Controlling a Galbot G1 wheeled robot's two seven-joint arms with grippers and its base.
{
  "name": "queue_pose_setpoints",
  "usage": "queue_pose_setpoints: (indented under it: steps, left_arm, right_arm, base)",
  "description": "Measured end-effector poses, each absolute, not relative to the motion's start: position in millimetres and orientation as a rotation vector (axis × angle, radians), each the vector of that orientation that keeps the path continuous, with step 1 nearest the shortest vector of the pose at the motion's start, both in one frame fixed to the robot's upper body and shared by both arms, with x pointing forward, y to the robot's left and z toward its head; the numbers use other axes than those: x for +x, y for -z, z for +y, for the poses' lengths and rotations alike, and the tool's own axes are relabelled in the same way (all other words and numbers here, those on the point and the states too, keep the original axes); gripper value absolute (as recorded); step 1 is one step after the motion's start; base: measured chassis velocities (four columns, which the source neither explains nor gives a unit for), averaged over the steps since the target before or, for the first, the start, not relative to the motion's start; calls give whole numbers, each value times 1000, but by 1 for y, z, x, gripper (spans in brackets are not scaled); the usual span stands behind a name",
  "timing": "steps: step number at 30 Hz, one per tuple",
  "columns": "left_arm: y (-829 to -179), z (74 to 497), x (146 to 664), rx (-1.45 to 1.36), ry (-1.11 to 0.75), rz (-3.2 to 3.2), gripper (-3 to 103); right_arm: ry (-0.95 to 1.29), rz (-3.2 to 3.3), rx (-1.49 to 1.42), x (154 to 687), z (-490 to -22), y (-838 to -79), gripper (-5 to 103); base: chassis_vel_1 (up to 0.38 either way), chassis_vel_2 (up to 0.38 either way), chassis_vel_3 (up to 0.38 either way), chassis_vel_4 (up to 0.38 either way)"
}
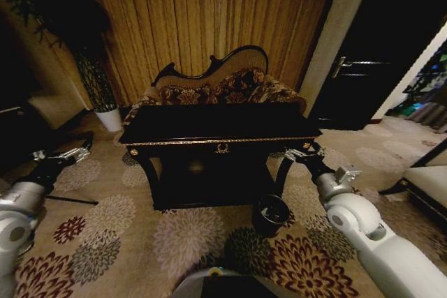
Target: Move to the front of the table and place the trash on the table into the trash bin.
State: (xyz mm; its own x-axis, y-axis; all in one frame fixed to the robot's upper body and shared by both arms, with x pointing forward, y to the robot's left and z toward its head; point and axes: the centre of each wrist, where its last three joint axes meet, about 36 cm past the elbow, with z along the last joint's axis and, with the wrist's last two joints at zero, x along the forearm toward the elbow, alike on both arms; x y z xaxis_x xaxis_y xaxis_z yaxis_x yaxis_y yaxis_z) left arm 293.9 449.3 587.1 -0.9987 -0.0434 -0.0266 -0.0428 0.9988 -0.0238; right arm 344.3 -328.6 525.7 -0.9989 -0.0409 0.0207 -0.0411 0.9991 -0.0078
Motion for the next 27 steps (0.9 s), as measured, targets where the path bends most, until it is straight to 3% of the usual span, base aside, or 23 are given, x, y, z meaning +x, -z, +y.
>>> queue_pose_setpoints:
  steps: [27]
  left_arm:
    - [-588, 449, 291, -41, 21, 3114, 100]
  right_arm:
    - [-15, -3118, 35, 339, -332, -525, 100]
  base:
    - [114, -118, -116, 121]
